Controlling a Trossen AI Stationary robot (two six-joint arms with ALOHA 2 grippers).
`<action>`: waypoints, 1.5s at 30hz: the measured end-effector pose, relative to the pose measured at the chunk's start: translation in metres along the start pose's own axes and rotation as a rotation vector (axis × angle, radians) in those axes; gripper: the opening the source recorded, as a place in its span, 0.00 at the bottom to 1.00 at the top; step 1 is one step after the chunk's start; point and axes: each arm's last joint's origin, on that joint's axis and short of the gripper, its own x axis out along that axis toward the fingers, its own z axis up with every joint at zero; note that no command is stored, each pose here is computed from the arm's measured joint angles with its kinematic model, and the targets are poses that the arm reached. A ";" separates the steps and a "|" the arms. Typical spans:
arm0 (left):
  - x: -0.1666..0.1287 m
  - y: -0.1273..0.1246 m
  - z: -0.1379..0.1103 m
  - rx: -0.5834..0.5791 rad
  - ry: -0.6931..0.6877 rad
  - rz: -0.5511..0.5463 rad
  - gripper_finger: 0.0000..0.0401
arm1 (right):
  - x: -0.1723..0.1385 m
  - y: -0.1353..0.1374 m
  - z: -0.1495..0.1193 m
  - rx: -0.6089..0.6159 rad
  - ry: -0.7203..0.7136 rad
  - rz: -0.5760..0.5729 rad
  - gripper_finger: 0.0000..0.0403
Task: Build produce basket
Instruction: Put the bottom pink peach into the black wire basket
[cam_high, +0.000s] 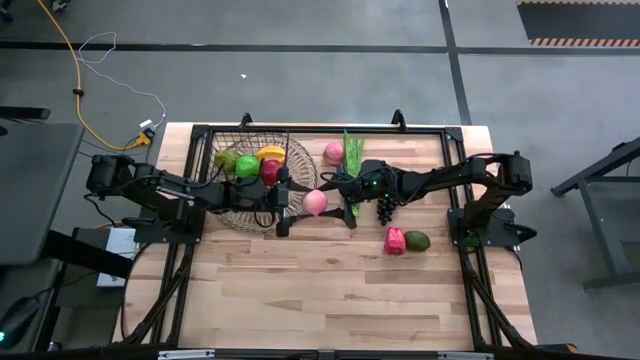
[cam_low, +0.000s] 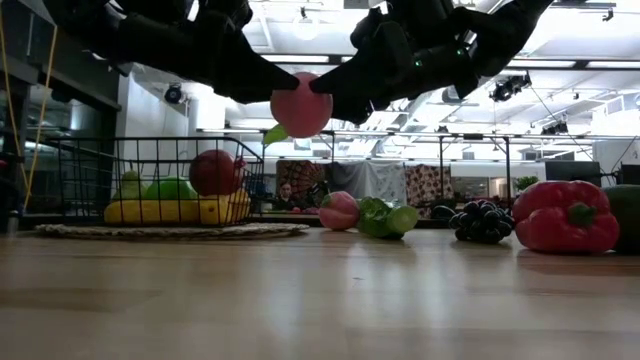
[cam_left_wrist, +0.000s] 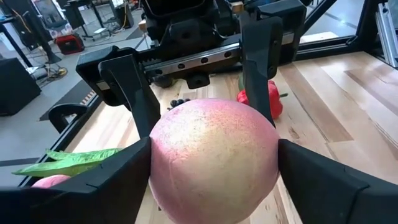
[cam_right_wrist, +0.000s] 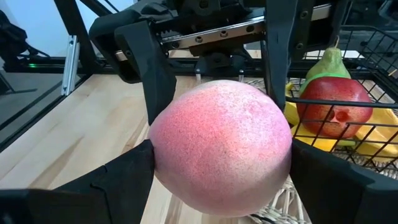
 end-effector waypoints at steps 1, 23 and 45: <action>0.000 0.000 0.000 0.002 0.002 0.002 0.77 | 0.000 0.000 0.000 0.000 0.001 -0.001 0.80; -0.017 0.003 0.006 0.035 0.045 0.000 0.58 | -0.010 -0.008 0.012 -0.002 -0.025 -0.029 0.80; -0.103 0.015 0.010 -0.002 0.009 0.113 0.58 | -0.047 -0.005 0.020 -0.059 0.013 -0.084 0.80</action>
